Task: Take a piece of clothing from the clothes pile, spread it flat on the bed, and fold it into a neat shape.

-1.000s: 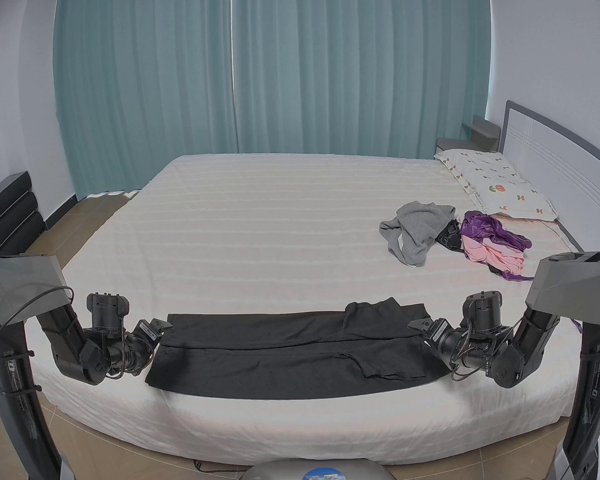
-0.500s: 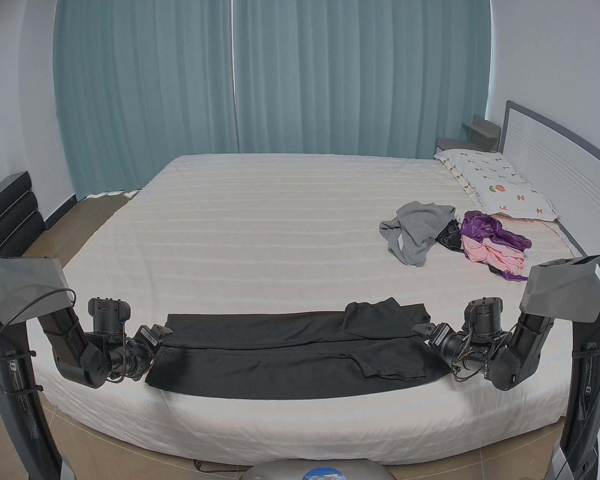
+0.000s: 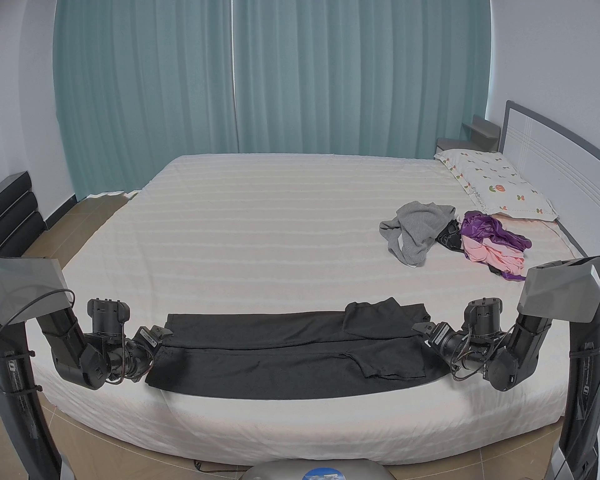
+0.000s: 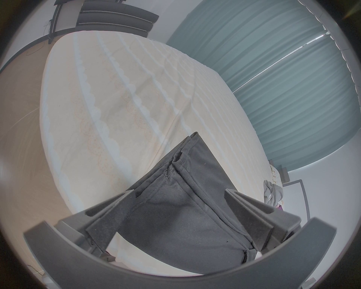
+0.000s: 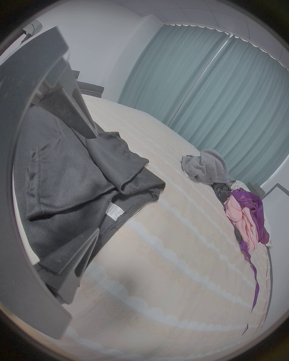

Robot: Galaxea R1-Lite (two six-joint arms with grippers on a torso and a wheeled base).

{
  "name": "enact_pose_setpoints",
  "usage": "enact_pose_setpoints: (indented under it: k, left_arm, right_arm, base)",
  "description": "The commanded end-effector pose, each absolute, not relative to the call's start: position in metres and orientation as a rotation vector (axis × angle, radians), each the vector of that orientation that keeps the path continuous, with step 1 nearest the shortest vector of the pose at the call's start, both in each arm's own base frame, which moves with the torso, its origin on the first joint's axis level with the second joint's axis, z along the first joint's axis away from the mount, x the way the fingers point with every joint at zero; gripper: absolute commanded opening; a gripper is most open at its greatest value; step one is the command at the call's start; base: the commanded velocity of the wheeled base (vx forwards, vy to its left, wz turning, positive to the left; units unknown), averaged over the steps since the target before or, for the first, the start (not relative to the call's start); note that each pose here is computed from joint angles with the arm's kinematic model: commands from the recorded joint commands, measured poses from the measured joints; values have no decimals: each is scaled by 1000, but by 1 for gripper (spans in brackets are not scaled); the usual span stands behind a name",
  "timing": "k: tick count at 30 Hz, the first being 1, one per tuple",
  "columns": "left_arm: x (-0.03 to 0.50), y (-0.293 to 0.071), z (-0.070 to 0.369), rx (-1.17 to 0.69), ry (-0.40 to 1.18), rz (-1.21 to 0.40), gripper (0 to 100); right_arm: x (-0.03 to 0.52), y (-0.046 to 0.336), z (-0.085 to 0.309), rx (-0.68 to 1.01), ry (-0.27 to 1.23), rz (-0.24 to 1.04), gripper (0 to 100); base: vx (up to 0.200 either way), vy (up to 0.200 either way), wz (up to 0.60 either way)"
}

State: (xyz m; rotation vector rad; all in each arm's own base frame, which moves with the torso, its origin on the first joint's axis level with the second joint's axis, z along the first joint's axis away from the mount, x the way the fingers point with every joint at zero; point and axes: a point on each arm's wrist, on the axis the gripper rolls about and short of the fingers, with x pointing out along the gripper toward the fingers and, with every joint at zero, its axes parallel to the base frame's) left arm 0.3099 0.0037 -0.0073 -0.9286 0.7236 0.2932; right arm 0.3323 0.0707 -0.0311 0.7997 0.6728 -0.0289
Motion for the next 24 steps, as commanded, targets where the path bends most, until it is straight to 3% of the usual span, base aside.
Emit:
enact_pose_setpoints:
  k: [1, 11, 20, 24]
  left_arm:
    - [310, 4, -5, -931, 710, 286, 100]
    - [312, 4, 8, -1037, 617, 250, 100]
    - [310, 3, 7, -1040, 619, 229, 100]
    - [310, 4, 7, -1044, 615, 230, 100]
  right_arm:
    - [332, 73, -29, 801, 661, -17, 100]
    - [331, 75, -19, 821, 606, 0, 100]
    - [346, 83, -19, 772, 585, 44, 100]
    - [362, 87, -12, 722, 583, 63, 100]
  base:
    - [0, 0, 0]
    - [0, 0, 0]
    - [200, 0, 0]
    - [0, 0, 0]
